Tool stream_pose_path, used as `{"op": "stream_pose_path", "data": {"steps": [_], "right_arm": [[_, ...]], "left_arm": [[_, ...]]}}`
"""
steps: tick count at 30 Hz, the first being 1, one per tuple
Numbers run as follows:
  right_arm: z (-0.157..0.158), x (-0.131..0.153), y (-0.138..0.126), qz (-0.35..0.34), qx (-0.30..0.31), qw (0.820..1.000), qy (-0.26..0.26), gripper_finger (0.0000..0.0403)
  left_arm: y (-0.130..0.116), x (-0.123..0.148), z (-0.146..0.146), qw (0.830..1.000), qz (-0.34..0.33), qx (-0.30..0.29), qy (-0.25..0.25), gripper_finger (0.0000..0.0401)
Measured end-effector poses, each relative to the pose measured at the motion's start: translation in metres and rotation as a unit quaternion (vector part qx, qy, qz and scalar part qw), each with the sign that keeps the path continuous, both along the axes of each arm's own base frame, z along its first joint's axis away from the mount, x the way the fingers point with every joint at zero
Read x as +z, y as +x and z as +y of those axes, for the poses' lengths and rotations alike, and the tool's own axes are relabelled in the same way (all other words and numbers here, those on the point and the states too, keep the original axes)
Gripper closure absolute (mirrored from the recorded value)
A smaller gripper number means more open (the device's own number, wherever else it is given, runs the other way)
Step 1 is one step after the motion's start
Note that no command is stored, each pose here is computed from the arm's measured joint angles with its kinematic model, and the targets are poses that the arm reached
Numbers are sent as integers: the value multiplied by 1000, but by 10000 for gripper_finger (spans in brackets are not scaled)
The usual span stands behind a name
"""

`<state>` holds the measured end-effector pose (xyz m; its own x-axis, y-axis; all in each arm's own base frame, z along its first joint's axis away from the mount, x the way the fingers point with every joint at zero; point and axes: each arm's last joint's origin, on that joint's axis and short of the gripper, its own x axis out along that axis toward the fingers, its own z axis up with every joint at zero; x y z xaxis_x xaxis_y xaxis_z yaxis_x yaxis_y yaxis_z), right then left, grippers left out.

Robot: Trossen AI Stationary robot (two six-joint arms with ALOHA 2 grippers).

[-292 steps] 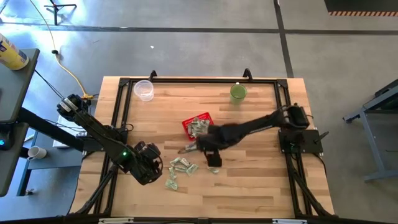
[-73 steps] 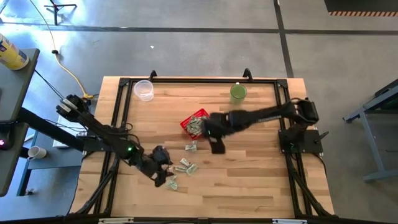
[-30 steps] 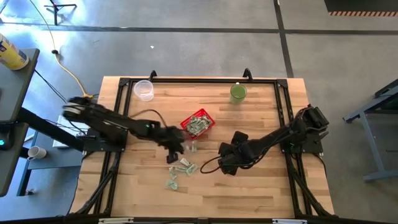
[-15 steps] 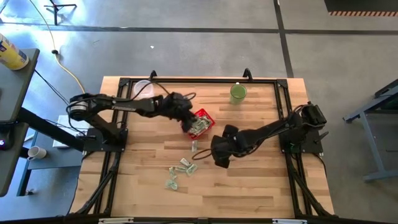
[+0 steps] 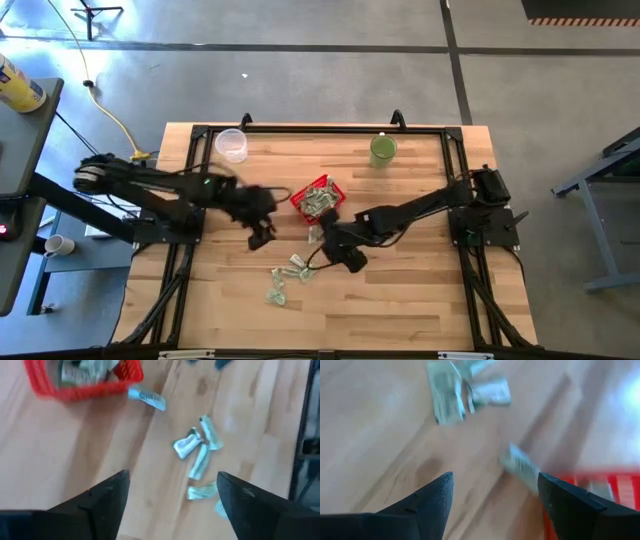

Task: Pick and place Stevia / Truvia into bins
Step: Put the stevia packet into the red basket

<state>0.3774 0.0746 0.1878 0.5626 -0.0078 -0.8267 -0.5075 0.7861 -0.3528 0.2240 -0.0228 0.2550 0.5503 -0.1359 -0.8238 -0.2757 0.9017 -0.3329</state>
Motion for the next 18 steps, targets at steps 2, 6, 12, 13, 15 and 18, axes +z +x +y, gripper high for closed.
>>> {"op": "stream_pose_path", "data": {"steps": [2,6,12,13,15,18], "right_arm": [[-7,-8,11,-9,41,999,3,123],[-20,-18,34,4,82,997,-7,125],[-35,-29,69,51,107,993,8,146],[-38,-33,73,72,103,992,8,150],[-45,-37,82,93,100,991,11,159],[-53,-35,96,82,82,993,7,174]], "left_arm": [[-16,0,-16,999,-16,40,-21,80],[-44,-6,-44,987,-68,124,-76,108],[-63,-13,-65,966,-127,206,-96,136],[-64,-13,-67,964,-130,210,-98,138],[-66,-13,-69,962,-136,217,-97,143],[-66,-13,-68,960,-142,224,-91,148]]}}
